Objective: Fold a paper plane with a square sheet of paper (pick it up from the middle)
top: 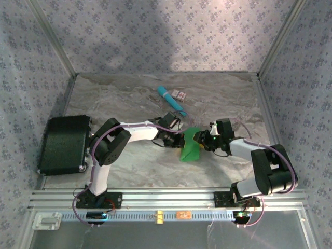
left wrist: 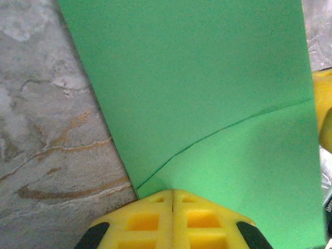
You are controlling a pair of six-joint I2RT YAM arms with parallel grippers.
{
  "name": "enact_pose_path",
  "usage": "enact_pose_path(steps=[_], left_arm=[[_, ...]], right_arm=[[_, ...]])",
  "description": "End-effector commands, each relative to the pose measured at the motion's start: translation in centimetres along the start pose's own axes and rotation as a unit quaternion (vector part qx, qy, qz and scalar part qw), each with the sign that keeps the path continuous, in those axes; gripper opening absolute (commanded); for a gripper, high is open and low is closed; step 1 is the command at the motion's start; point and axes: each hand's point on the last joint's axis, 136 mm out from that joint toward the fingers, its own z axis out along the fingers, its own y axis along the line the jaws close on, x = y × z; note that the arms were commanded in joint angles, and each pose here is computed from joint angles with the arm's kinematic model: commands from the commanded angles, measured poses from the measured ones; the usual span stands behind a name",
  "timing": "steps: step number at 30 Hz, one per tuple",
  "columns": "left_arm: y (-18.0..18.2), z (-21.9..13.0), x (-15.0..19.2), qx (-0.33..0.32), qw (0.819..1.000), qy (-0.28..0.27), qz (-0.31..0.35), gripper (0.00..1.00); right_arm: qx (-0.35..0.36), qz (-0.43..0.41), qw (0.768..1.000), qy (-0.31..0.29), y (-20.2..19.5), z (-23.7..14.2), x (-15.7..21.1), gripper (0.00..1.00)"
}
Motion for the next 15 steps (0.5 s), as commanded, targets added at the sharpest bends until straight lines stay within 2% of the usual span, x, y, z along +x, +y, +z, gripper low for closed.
enact_pose_path(steps=[1, 15], left_arm=[[0.49, -0.07, 1.19, -0.015, 1.000, 0.013, -0.009, 0.04], [0.34, -0.18, 1.11, -0.013, 1.000, 0.010, -0.011, 0.04]], right_arm=[[-0.014, -0.004, 1.000, 0.007, -0.07, 0.14, 0.32, 0.41], [-0.024, -0.003, 1.000, 0.010, -0.24, 0.16, 0.54, 0.36]])
